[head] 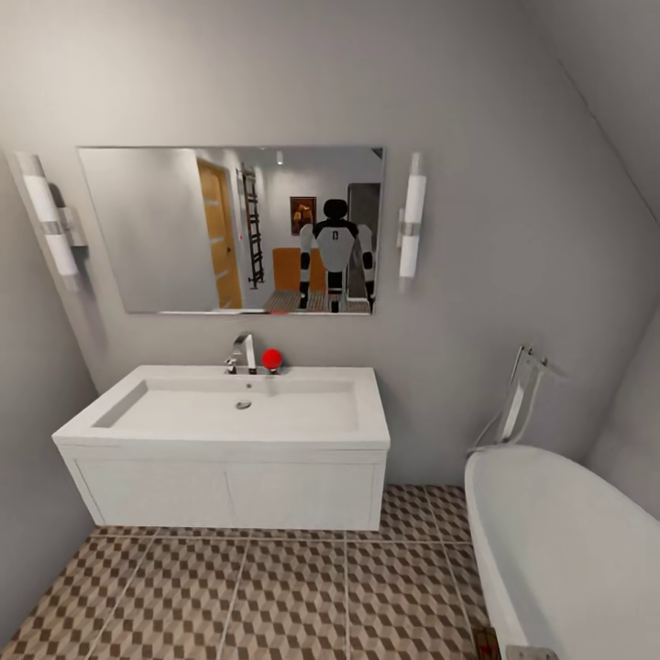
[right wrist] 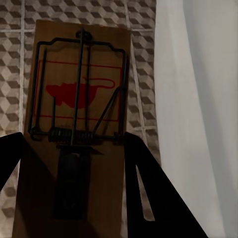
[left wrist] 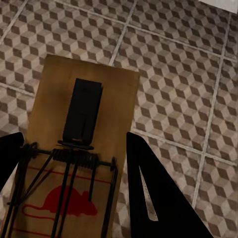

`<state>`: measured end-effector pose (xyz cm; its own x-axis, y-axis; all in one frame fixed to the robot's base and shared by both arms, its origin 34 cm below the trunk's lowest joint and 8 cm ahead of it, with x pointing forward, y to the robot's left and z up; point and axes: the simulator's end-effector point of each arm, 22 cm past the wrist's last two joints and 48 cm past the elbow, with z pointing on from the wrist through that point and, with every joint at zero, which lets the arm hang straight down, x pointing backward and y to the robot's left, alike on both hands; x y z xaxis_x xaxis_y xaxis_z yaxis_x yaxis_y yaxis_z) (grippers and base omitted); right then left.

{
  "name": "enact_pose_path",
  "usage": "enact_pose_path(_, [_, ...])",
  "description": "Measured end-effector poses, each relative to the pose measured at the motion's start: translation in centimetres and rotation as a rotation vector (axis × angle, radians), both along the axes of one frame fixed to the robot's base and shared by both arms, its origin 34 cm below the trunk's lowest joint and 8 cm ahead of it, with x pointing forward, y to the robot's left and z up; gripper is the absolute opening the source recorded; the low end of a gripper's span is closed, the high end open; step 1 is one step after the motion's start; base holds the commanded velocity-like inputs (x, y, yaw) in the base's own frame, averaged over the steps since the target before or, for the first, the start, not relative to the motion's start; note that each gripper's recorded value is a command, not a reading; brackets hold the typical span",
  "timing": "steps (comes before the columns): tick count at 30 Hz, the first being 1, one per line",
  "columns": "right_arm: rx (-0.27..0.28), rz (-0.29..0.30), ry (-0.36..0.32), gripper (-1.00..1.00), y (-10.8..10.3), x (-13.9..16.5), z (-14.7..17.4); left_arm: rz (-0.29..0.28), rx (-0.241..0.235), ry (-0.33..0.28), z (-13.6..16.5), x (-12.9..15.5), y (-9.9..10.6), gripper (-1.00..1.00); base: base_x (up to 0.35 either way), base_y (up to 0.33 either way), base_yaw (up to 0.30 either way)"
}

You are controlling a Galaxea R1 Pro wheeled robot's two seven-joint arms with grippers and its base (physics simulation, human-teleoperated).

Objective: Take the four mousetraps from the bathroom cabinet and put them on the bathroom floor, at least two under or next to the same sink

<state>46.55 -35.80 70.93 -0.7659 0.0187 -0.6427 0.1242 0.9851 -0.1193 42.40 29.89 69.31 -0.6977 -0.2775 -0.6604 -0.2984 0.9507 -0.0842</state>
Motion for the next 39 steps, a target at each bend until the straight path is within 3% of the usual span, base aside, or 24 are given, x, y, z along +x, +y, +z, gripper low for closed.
enact_pose_path(16, [0.002, -0.001, 0.0, -1.0, 0.01, 0.0, 0.0, 0.001, 0.003, 0.0, 0.02, 0.0, 0.23, -1.0, 0.33, 0.009, 0.0])
enact_pose_path(30, [0.002, -0.002, -0.006, -1.0, -0.01, 0.14, 0.16, 0.001, 0.002, -0.004, 0.14, 0.12, 0.11, -1.0, 0.298, 0.181, -0.076])
enact_pose_path(39, [0.002, -0.003, -0.006, -1.0, -0.02, 0.19, 0.17, 0.001, 0.001, -0.005, 0.15, 0.19, 0.05, -1.0, 0.064, 0.049, -0.013])
